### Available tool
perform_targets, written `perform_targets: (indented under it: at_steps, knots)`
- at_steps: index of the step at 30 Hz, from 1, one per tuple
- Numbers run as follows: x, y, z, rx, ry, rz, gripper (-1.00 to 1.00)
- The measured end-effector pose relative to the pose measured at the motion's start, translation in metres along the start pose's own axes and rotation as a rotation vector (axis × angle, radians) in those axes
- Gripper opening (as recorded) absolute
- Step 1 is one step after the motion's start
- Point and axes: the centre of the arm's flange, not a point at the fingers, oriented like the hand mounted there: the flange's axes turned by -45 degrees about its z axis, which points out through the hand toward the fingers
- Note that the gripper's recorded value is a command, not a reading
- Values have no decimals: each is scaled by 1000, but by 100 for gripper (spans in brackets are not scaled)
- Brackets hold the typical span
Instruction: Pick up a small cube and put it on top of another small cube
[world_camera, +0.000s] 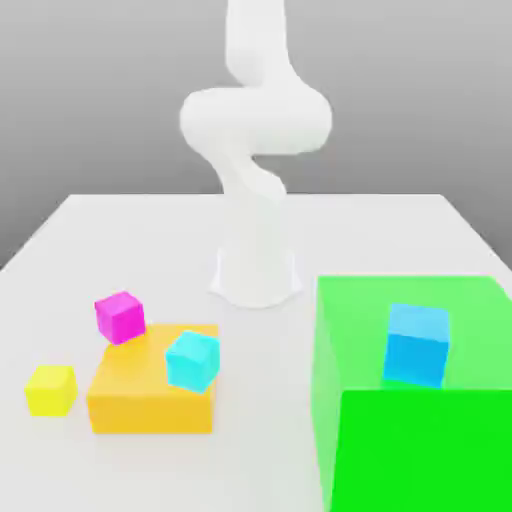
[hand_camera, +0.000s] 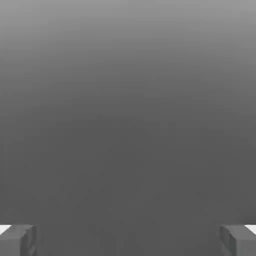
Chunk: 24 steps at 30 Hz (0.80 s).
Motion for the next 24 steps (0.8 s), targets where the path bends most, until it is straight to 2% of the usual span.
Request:
perform_targets:
  at_steps: [5,10,20,24]
  knots:
    - [-20,66,107,-122,-139,281,0]
    - [-70,140,194,-241,-259,564,0]
    - [-244,281,301,-492,-466,1177,0]
    - [-314,299,330,-560,-534,1351,0]
